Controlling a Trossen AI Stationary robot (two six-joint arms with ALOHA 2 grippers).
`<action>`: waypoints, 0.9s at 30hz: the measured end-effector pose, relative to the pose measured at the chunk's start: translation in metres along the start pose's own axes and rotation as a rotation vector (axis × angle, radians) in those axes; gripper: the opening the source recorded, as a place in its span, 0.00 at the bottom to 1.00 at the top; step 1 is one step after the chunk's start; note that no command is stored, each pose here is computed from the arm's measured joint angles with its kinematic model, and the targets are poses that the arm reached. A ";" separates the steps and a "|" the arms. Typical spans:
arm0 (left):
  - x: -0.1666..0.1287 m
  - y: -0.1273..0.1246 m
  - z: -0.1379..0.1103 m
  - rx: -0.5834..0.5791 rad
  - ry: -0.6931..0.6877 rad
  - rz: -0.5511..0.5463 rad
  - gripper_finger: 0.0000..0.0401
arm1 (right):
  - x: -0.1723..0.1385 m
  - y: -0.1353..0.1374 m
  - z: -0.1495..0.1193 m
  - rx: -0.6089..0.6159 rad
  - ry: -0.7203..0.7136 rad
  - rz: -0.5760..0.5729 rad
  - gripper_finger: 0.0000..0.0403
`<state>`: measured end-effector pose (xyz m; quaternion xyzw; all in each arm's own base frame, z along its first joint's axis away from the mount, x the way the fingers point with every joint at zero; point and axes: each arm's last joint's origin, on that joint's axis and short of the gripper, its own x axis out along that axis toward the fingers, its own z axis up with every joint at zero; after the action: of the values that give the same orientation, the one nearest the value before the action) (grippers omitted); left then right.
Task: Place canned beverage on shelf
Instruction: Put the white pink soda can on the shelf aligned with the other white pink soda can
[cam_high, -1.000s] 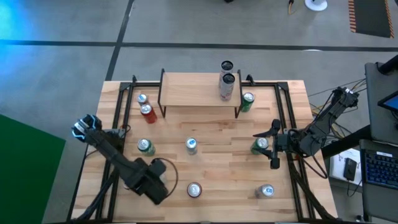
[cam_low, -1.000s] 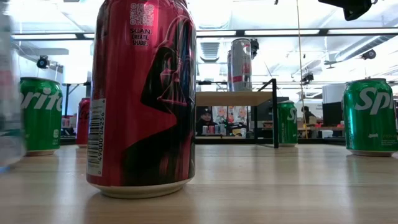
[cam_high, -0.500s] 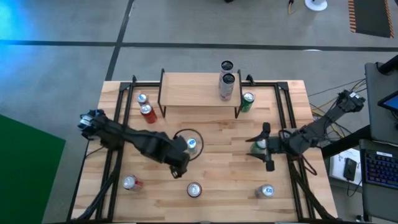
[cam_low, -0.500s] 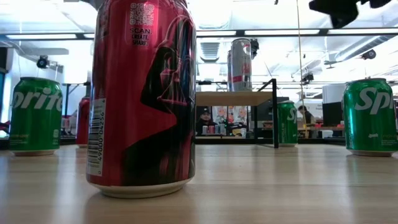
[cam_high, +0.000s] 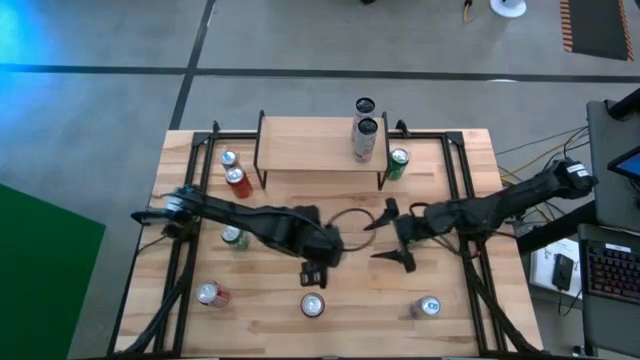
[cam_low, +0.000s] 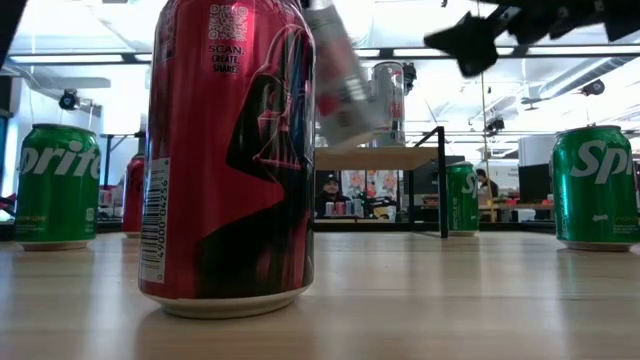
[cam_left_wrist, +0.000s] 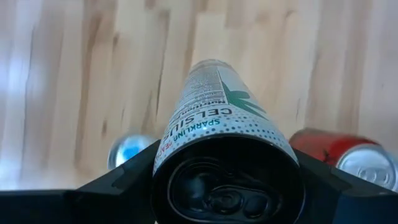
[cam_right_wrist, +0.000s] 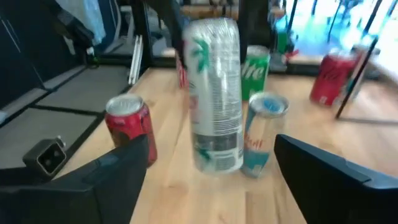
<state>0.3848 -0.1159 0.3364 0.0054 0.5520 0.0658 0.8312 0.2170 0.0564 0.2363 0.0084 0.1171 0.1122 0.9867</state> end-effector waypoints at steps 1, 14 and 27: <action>0.003 -0.003 0.006 0.040 -0.011 -0.004 0.62 | 0.004 0.000 -0.002 0.005 0.005 0.000 0.85; 0.027 0.005 0.042 0.091 -0.112 0.004 0.62 | 0.037 0.001 -0.020 0.030 0.014 0.028 0.87; 0.007 0.005 0.053 0.116 -0.236 -0.029 0.65 | 0.052 0.001 -0.029 0.058 -0.009 0.009 0.57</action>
<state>0.4357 -0.1065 0.3507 0.0530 0.4530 0.0207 0.8897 0.2596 0.0684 0.1960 0.0379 0.1159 0.1131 0.9861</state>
